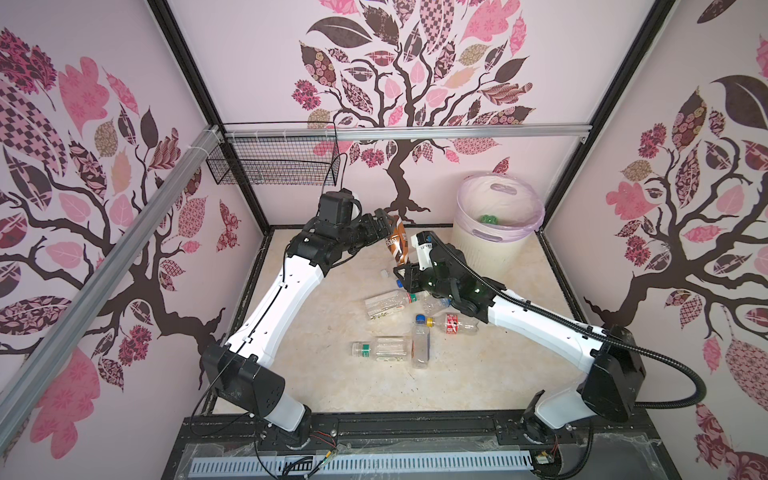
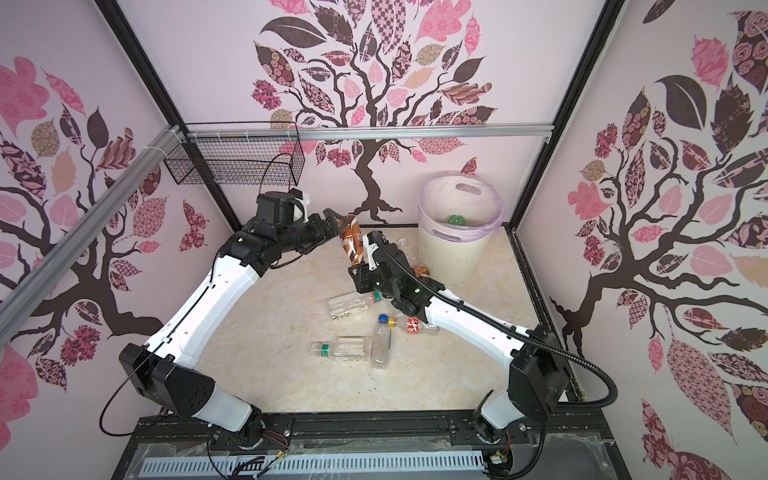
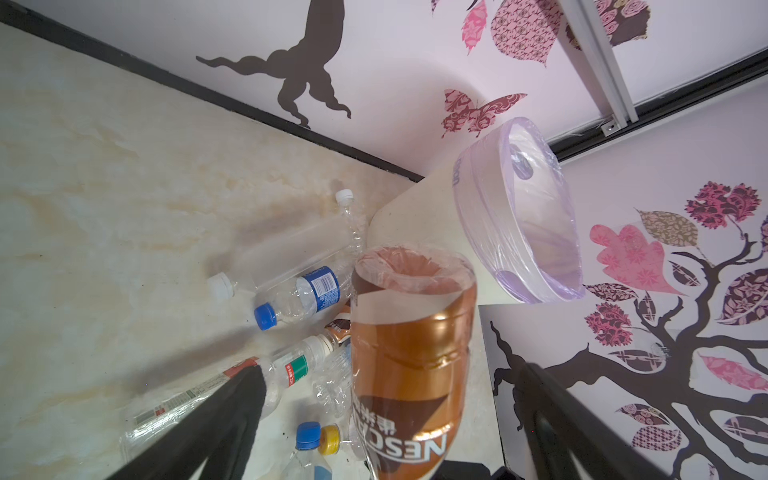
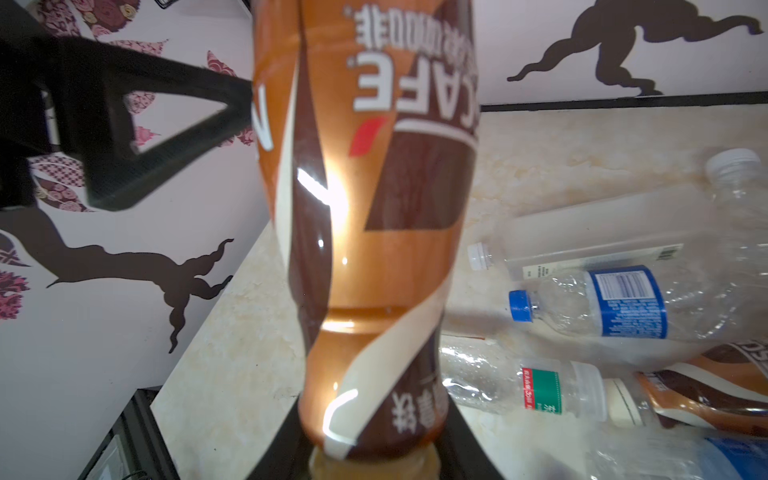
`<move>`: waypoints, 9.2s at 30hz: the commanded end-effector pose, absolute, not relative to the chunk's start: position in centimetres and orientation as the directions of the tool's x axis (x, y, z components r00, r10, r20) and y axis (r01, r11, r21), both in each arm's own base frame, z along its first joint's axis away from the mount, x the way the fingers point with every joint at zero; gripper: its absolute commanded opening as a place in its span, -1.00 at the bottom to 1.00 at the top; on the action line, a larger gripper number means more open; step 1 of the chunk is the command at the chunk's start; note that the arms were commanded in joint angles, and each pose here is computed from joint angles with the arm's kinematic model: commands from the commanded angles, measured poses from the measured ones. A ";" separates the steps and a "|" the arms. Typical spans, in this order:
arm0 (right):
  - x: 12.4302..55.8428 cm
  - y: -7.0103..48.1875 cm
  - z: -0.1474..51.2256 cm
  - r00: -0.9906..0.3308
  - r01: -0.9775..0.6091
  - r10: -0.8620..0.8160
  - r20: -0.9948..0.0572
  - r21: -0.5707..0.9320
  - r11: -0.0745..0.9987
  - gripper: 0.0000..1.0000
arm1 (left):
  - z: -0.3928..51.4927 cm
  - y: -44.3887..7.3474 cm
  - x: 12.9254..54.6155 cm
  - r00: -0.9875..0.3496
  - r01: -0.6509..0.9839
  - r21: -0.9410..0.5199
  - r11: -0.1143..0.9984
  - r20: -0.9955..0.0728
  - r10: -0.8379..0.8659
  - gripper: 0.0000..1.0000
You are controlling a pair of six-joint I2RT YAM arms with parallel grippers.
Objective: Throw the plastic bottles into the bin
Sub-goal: 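Raise the Nescafe bottle over the bin with the right gripper and release, then lower the left gripper onto the green-labelled clear bottle while the right withdraws, then grasp and lift the green-labelled clear bottle with the left gripper, then grasp the bottle's cap end with the right gripper from the left gripper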
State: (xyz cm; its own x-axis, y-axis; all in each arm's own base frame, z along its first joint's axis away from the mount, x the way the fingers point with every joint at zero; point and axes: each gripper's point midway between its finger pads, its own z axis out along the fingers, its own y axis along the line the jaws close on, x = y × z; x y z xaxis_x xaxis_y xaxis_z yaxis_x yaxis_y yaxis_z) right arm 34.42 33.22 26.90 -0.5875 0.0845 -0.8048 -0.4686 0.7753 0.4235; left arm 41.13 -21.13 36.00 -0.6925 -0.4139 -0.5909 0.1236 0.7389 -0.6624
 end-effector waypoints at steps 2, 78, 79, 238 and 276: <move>35.7 29.0 33.0 -0.480 -0.421 0.107 -0.871 0.336 0.842 -0.64 | 40.1 -20.0 40.5 -0.624 0.174 -0.657 0.734 -0.650 -0.434 0.96; 38.4 16.9 42.6 -0.358 -0.205 -0.048 -0.932 0.029 0.978 0.99 | 26.9 -22.1 33.5 -0.834 0.280 -0.341 0.898 -0.549 0.052 0.96; 37.8 17.8 41.1 -0.383 -0.239 -0.067 -0.921 0.029 0.970 0.99 | 25.5 -21.4 33.2 -0.848 0.269 -0.313 0.911 -0.525 0.071 0.97; 36.4 24.7 32.2 -0.630 -0.275 0.414 -0.656 0.688 0.672 0.78 | 25.9 -28.3 31.3 -0.598 0.602 -0.312 0.736 -0.786 0.156 0.05; 41.6 26.2 37.2 -0.486 -0.347 0.348 -0.802 0.543 0.765 -0.54 | 28.2 -26.6 32.0 -0.543 0.549 -0.279 0.788 -0.835 0.083 0.80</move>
